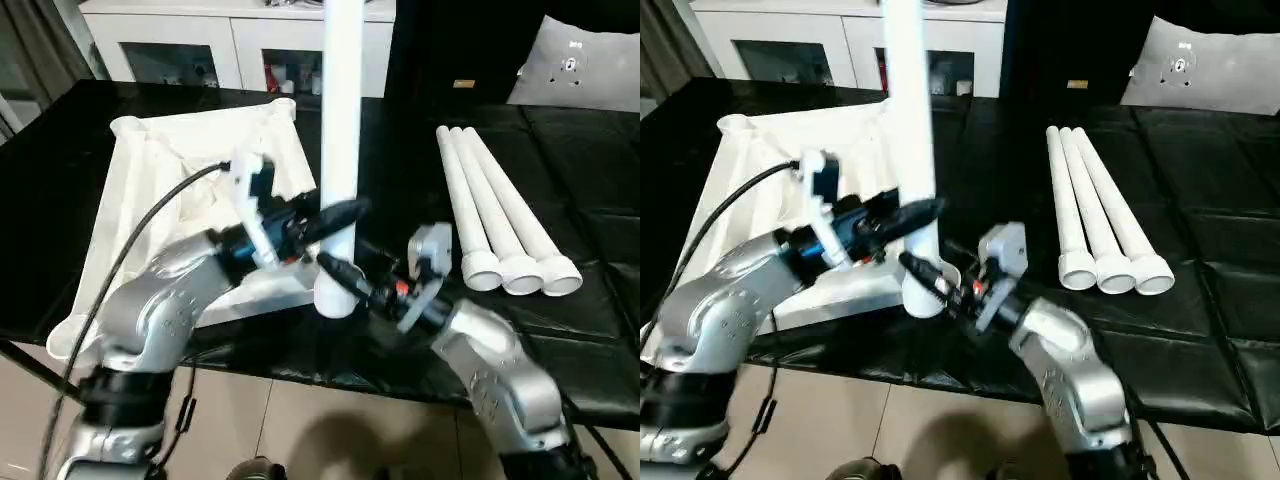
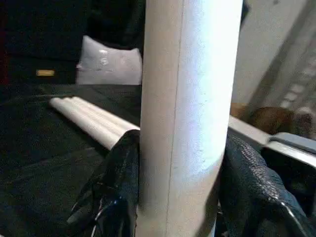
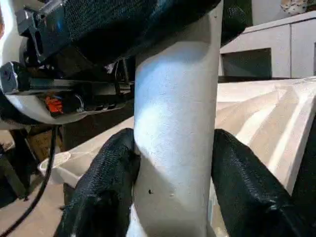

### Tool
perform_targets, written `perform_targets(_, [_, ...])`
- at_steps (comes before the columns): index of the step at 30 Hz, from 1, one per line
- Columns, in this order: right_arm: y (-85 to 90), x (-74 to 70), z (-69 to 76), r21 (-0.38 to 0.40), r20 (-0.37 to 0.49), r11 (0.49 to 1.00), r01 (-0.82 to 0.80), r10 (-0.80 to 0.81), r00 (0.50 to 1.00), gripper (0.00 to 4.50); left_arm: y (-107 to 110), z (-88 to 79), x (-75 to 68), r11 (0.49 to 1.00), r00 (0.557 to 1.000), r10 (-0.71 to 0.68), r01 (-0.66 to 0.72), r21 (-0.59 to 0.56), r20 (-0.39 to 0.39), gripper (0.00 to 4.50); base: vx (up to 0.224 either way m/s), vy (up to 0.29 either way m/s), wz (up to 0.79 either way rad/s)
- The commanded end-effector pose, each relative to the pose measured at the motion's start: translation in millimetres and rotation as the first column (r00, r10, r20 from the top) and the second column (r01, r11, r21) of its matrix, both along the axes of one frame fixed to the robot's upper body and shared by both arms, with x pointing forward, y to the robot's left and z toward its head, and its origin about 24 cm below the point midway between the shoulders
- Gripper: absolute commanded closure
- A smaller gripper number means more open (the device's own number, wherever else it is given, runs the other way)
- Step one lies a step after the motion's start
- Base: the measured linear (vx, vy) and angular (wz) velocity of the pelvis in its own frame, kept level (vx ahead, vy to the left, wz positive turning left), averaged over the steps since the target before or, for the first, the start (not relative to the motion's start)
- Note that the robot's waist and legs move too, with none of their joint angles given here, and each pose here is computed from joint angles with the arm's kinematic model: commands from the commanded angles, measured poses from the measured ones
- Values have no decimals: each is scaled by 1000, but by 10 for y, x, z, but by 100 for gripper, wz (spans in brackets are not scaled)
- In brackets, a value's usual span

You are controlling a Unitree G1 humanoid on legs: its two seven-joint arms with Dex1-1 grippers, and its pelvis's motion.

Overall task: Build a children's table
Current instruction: Pick table leg

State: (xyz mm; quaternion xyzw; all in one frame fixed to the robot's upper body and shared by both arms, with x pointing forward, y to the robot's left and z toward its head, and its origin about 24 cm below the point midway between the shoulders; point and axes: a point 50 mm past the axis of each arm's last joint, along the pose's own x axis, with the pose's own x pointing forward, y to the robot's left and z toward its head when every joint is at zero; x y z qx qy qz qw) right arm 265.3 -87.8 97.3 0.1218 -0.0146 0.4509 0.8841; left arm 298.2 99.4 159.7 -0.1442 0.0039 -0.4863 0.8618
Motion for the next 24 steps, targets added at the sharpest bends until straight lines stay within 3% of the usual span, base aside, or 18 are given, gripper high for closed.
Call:
perform_targets(1, [1,3,54,10,-3,1000,6,-6,1000,177,49,38,27,999,999,36,-36,16,6,262,0,0,0])
perform_targets(9, [-25,31,161,23,-35,1000,-9,10,999,110,46,71,10,999,999,24,-25,-26,-41,263,0,0,0])
perform_targets(16, [-167,120,311,66,-114,998,-10,17,993,50,103,80,1,999,996,-7,2,-50,-94,263,0,0,0])
perform_targets(22, [-282,130,369,47,-161,990,-130,136,978,44,100,158,-43,994,995,-89,86,-63,-46,263,0,0,0])
perform_targets(24, [-318,107,379,-10,-175,968,-252,246,953,44,51,207,-78,986,987,-162,163,-38,9,263,0,0,0])
